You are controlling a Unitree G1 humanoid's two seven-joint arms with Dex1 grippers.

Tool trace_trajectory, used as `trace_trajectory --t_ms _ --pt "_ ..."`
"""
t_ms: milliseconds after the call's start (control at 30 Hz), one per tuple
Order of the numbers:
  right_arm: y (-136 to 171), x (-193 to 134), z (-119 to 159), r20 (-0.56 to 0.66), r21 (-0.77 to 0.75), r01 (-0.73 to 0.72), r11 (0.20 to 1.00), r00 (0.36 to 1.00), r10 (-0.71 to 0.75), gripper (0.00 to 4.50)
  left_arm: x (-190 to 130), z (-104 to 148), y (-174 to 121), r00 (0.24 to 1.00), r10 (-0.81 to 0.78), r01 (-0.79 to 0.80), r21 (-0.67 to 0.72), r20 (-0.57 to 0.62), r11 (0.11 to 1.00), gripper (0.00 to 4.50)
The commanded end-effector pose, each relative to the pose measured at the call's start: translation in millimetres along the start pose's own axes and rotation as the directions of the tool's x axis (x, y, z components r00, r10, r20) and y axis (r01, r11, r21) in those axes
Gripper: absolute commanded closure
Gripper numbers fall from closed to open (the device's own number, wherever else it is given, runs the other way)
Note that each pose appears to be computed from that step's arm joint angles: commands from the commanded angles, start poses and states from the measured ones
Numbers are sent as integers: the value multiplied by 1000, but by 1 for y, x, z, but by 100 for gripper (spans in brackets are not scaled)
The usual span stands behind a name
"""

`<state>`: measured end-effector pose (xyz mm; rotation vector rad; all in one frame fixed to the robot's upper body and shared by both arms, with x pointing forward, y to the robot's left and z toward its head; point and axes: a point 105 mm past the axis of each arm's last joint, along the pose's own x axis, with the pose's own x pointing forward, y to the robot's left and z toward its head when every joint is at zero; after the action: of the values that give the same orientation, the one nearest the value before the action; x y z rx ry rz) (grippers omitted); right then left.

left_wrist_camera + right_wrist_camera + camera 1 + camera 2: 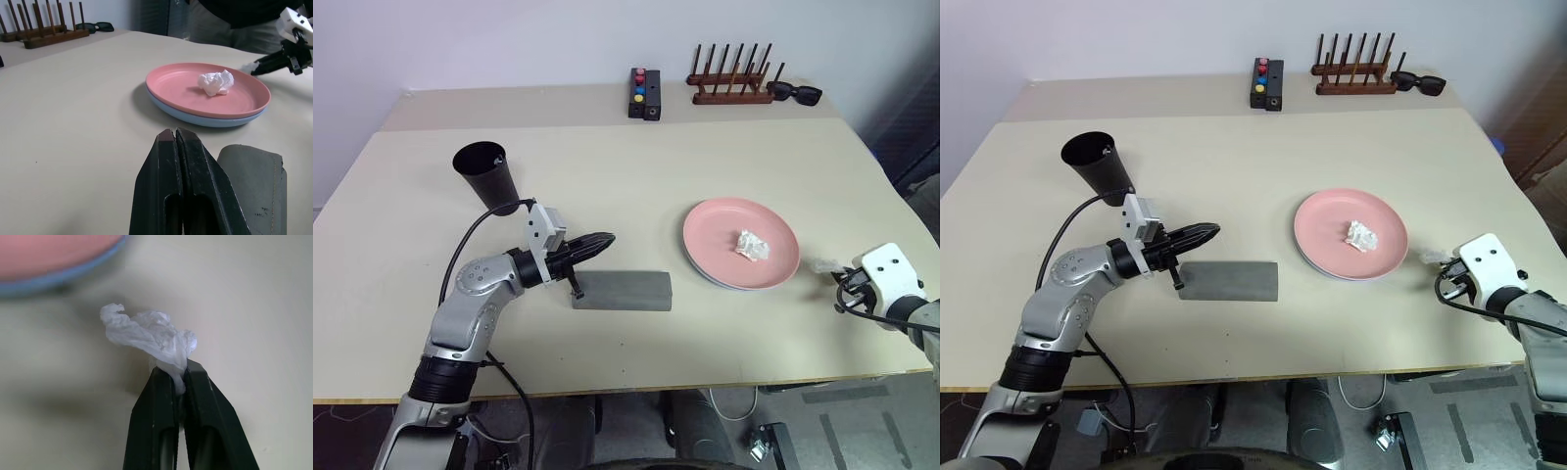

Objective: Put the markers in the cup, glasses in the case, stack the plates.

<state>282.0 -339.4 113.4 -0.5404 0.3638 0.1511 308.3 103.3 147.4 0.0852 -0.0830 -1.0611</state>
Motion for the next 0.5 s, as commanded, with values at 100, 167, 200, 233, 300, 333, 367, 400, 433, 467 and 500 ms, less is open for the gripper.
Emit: trace_trajectory --t_ms 100,167,200,233,300,333,367,400,433,467,500 --pt "-5 -2 50 208 -23 32 999 978 -27 443 -1 13 3 999 21 -22 48 30 999 450" --pt "10 0 68 287 -16 -35 999 957 38 443 0 16 2 999 24 -25 51 34 998 450" --pt "14 0 73 309 -12 -57 998 949 58 443 1 17 2 999 25 -26 51 35 998 450" --pt "24 1 78 330 0 -112 994 938 105 443 1 19 2 999 29 -31 52 36 998 450" --pt "42 3 84 352 15 -212 977 916 193 443 0 21 2 998 46 -48 56 38 997 450" --pt "48 5 86 355 18 -238 971 909 217 413 -2 22 3 998 56 -58 58 38 997 450" --pt "50 7 87 356 22 -252 968 906 228 377 -3 22 3 997 64 -66 59 37 996 450" --pt "52 8 88 361 29 -267 963 901 239 344 -6 23 3 997 74 -76 59 35 995 450" --pt "53 10 90 367 29 -277 961 897 247 297 -10 22 3 996 86 -87 58 30 994 450" --pt "54 12 92 372 29 -283 959 893 252 247 -12 21 2 995 93 -95 57 25 994 450" --pt "54 13 93 374 27 -286 958 891 256 197 -14 21 2 995 101 -102 57 22 993 450"
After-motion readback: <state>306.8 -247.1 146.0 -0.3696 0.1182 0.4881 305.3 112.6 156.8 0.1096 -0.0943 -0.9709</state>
